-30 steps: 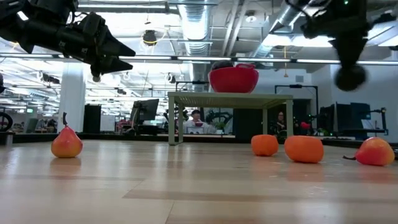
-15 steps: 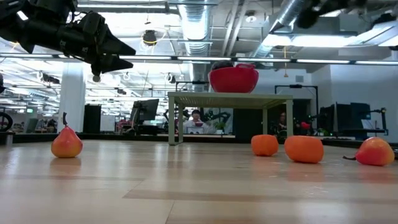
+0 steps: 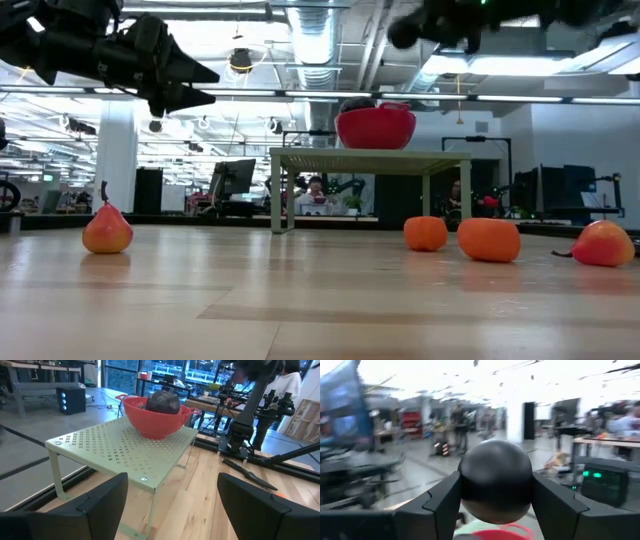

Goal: Pick & Place Fruit
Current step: Put the black plum into the red strainer bowl on the shelf

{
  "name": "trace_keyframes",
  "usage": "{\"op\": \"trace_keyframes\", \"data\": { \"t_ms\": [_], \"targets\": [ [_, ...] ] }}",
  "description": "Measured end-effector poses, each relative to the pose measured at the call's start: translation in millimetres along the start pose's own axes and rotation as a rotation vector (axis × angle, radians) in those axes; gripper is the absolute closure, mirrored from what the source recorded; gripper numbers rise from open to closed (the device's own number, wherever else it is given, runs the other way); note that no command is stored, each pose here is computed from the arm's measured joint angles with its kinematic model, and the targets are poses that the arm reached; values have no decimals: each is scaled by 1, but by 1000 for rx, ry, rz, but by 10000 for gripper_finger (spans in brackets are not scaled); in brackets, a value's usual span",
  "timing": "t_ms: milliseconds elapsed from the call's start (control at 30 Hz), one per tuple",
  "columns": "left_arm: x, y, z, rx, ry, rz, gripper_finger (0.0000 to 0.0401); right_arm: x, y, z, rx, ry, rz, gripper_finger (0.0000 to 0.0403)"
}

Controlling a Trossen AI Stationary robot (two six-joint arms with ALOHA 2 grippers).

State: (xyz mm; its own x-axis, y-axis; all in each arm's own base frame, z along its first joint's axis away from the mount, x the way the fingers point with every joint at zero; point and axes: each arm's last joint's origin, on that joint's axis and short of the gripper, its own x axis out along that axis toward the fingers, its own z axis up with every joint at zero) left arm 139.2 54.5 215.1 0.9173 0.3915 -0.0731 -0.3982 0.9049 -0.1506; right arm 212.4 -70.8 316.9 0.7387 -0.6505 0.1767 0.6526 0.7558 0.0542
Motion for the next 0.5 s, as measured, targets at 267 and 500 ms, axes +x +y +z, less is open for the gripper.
{"op": "trace_keyframes", "data": {
  "t_ms": [267, 500],
  "targets": [
    [0, 0, 2, 19, -21, -3, 100, 44, -35, -45, 92, 77, 26, 192],
    [0, -1, 4, 18, -41, -6, 100, 65, -48, -59, 85, 262, 56, 182]
  ]
}}
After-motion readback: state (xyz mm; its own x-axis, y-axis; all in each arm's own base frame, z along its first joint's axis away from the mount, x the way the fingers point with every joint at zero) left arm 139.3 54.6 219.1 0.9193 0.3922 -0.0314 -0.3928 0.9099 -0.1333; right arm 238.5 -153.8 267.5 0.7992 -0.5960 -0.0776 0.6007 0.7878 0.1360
